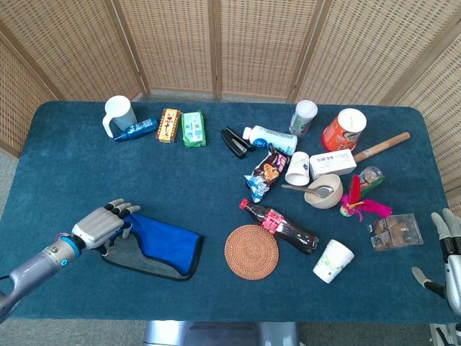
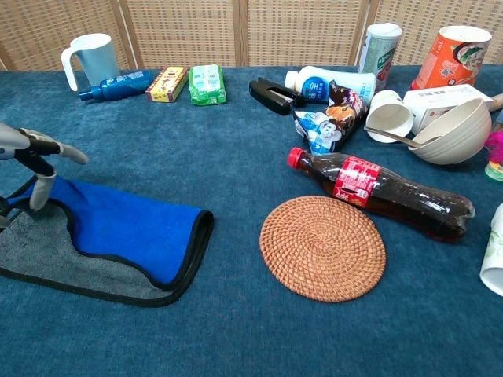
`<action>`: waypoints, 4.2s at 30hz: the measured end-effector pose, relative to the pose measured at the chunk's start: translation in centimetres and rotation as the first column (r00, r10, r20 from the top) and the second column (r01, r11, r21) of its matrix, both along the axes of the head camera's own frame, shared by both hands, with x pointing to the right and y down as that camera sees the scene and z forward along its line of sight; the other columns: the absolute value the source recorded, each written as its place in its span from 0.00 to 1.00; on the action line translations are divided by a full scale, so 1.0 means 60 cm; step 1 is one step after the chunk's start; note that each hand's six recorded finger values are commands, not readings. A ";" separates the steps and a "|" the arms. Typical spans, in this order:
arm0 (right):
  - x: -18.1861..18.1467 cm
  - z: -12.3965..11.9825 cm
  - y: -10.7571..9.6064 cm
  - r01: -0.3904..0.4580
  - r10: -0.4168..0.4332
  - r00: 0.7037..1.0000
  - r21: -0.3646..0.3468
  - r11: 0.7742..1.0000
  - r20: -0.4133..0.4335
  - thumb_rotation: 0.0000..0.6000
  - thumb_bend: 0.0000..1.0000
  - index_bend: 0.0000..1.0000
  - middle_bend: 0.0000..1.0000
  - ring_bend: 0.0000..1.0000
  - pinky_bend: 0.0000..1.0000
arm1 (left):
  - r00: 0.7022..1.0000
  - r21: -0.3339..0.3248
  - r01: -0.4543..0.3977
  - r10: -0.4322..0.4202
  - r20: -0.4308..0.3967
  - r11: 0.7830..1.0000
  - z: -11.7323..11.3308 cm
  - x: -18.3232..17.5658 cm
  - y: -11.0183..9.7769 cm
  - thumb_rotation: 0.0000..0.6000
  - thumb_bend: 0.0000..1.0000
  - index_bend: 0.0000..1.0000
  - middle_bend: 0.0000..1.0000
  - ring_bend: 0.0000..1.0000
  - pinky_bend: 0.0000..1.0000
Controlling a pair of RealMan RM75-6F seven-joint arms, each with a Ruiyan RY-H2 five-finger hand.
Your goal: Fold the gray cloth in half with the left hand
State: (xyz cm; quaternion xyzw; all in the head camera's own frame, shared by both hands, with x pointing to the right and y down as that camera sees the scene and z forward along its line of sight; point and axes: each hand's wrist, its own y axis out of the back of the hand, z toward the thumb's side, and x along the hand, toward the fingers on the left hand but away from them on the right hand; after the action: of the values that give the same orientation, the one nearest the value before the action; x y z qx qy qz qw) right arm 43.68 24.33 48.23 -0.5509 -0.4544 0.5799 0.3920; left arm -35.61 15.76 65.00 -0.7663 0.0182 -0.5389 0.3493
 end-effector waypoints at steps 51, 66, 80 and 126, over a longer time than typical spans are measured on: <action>0.002 0.001 -0.001 -0.004 0.004 1.000 -0.005 1.000 -0.001 1.00 0.00 0.00 0.00 0.00 0.00 | 0.973 -0.055 -0.139 0.126 -0.194 0.989 0.006 0.172 0.014 1.00 0.34 0.40 0.00 0.00 0.00; 0.002 0.001 -0.001 -0.004 0.004 1.000 -0.003 1.000 -0.003 1.00 0.00 0.00 0.00 0.00 0.00 | 0.958 -0.122 -0.210 0.179 -0.225 0.970 0.009 0.211 0.057 1.00 0.34 0.46 0.00 0.00 0.00; 0.001 0.002 0.000 -0.002 0.002 1.000 -0.006 1.000 -0.004 1.00 0.00 0.00 0.00 0.00 0.00 | 0.953 -0.156 -0.238 0.200 -0.228 0.959 0.006 0.213 0.079 1.00 0.34 0.47 0.00 0.00 0.00; -0.006 0.006 0.003 0.011 -0.011 1.000 -0.020 1.000 -0.008 1.00 0.00 0.00 0.00 0.00 0.00 | 0.992 0.034 -0.101 0.103 -0.066 0.994 -0.009 0.075 0.025 1.00 0.34 0.47 0.00 0.00 0.00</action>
State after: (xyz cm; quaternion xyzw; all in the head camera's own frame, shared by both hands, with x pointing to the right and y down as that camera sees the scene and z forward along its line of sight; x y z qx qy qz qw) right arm 43.30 24.49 48.61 -0.5549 -0.4441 0.5846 0.3914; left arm -31.09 17.28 64.47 -0.7786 -0.0011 -0.4937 0.3874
